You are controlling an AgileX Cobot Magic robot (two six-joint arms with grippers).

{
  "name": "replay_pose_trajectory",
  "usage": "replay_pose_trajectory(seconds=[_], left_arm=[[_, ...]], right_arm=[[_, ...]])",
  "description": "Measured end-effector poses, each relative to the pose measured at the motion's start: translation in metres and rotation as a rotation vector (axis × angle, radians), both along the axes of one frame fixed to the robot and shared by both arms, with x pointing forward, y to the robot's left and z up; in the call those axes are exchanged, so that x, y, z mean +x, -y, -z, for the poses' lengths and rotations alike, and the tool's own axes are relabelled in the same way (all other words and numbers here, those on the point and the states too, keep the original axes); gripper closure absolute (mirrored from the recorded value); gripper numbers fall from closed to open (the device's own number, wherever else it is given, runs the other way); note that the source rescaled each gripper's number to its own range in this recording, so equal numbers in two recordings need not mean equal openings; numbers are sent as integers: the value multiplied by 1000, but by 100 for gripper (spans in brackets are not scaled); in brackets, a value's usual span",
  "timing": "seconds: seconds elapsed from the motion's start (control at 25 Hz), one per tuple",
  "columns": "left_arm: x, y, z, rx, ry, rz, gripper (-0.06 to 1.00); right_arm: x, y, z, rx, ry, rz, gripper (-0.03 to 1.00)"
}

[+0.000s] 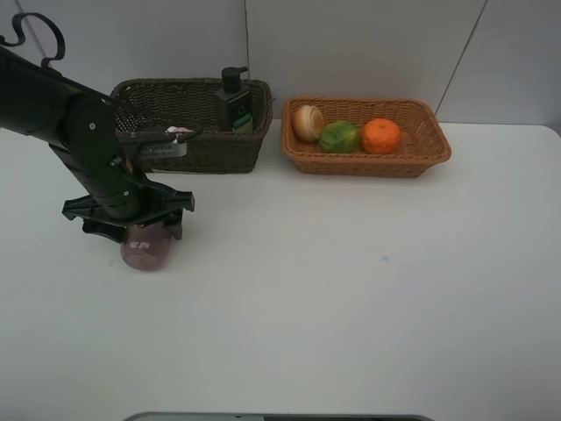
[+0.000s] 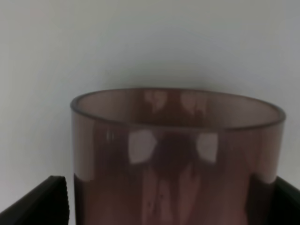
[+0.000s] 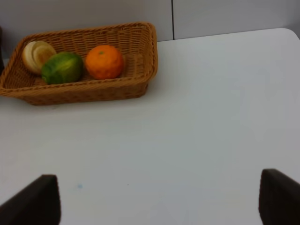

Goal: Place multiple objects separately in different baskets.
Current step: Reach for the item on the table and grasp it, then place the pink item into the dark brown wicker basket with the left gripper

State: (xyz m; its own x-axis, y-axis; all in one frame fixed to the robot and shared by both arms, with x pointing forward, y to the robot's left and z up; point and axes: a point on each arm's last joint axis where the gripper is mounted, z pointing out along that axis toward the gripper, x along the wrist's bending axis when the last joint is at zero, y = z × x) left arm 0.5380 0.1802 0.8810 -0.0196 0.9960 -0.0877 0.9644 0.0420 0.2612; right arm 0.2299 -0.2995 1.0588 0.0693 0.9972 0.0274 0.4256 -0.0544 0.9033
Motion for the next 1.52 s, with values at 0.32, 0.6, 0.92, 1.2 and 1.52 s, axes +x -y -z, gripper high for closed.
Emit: replay_pose_trajectory(seconds=[0.32,0.6,0.92,1.2,1.52], left_arm=[[1,0,1,-1,3,1,15],[1,0,1,-2,5,1,24],[2,1,1,-8,17,2,24],[12,2,-33,-19,98,16,24],[52,3,-113,2,351,73,24]], right_arm=[[0,0,0,0,0,0,6],[0,0,0,0,0,0,6],[0,0,0,0,0,0,6],[0,0,0,0,0,0,6],[0,0,0,0,0,0,6]])
